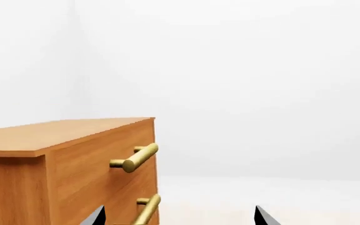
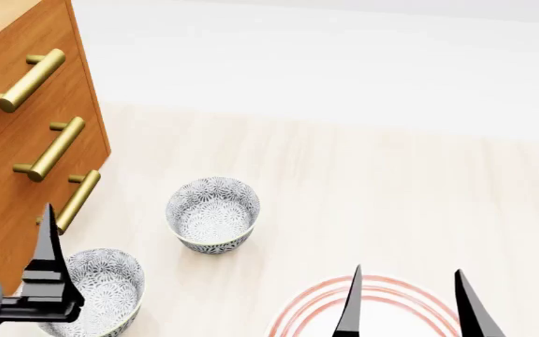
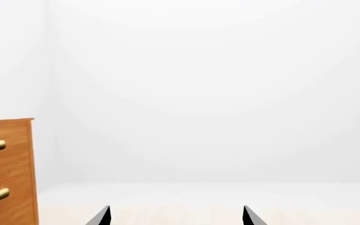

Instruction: Open the top drawer of the cabinet.

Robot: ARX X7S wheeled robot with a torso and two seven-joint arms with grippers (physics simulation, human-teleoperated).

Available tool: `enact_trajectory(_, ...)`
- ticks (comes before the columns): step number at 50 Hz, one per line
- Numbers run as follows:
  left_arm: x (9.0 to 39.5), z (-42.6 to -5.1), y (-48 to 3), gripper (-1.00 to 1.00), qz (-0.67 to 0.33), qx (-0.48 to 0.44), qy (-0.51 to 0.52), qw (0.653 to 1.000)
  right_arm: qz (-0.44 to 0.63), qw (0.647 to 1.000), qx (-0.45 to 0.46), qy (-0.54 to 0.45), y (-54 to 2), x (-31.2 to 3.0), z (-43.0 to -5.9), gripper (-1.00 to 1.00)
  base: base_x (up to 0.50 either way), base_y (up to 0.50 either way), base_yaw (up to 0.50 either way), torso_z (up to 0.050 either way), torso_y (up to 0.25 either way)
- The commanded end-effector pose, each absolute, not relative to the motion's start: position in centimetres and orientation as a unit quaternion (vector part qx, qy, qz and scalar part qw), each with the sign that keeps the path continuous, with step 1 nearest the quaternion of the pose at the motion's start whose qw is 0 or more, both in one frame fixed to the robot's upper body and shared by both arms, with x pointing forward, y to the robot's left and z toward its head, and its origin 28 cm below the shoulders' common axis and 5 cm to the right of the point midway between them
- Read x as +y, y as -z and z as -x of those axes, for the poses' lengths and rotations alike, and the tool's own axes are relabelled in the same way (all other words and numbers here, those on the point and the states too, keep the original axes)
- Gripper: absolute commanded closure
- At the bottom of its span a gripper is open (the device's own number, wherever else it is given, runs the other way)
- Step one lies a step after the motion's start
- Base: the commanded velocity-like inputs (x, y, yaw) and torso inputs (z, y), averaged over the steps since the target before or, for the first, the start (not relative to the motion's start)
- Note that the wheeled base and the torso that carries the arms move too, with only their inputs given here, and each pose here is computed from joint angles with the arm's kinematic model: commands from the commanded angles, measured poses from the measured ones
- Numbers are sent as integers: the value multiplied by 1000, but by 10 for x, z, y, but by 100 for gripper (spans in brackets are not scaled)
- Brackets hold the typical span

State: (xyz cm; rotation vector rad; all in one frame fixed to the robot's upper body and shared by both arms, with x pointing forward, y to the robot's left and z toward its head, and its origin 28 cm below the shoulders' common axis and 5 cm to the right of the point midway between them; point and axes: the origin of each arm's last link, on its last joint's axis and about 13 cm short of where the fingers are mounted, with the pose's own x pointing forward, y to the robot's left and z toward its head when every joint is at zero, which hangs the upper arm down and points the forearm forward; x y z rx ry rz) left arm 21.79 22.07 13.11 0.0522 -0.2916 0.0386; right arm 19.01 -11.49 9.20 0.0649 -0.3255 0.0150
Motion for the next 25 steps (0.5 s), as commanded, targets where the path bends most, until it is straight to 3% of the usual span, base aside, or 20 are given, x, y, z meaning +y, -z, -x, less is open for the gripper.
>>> enact_trajectory(1, 222, -230, -162, -100, -118, -168, -17, 979, -22, 985, -172, -9, -96, -115, -187, -100, 0, 0, 0, 0, 0)
enact_trajectory(14, 238, -247, -179, -100, -364, -182, -62, 912, -19, 985, -169, -11, -96, -115, -186, -100, 0, 0, 0, 0, 0)
enact_trajectory(21, 243, -246, -177, -100, -519, -197, -78, 828, -15, 986, -166, -17, -94, -113, -186, -100, 0, 0, 0, 0, 0)
enact_trajectory(25, 242, -249, -177, -100, -556, -190, -69, 806, -14, 986, -164, -16, -93, -113, -187, -100, 0, 0, 0, 0, 0)
